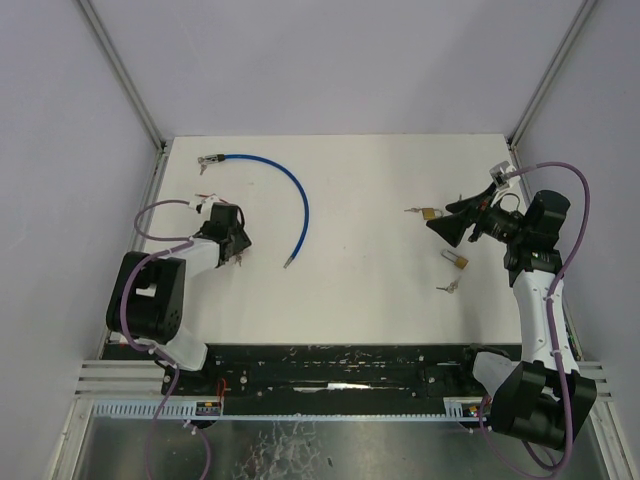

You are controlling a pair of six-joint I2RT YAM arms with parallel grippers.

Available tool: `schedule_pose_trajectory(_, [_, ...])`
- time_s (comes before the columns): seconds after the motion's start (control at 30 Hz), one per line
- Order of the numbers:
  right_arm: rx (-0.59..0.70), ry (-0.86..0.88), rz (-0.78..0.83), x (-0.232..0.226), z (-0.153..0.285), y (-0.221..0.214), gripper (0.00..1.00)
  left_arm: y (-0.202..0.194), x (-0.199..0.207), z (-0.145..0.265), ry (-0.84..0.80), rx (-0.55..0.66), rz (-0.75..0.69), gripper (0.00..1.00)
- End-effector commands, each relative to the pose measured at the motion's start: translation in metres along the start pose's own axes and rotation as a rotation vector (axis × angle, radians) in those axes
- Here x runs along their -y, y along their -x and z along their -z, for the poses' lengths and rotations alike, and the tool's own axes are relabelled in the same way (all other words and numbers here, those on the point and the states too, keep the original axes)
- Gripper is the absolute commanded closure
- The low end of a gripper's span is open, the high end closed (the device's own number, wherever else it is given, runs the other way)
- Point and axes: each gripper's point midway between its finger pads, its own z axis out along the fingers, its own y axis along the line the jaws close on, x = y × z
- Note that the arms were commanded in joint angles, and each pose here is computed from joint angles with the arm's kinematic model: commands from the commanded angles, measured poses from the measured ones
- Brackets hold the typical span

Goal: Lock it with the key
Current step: Pick up the lock from the center of the board.

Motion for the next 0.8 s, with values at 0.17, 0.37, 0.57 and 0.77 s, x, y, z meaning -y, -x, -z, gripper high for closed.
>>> schedule_pose_trajectory(0.17, [0.018, 0.040, 0.061, -0.007, -0.001, 0.008, 0.01, -0.025, 0.006, -0.008, 0.028, -0.088, -0.091, 0.47])
schedule_pose_trajectory(0.37, [0.021, 0.042, 0.060, -0.007, -0.001, 0.008, 0.01, -0.028, 0.007, -0.011, 0.048, -0.094, -0.103, 0.46])
schedule_pose_trajectory(0.57, [0.021, 0.042, 0.056, -0.007, -0.002, 0.007, 0.01, -0.032, 0.010, -0.012, 0.031, -0.114, -0.121, 0.63])
schedule_pose_trajectory(0.77, [0.023, 0.044, 0.059, -0.007, -0.001, 0.008, 0.01, -0.035, 0.023, -0.005, -0.040, -0.129, -0.128, 0.79])
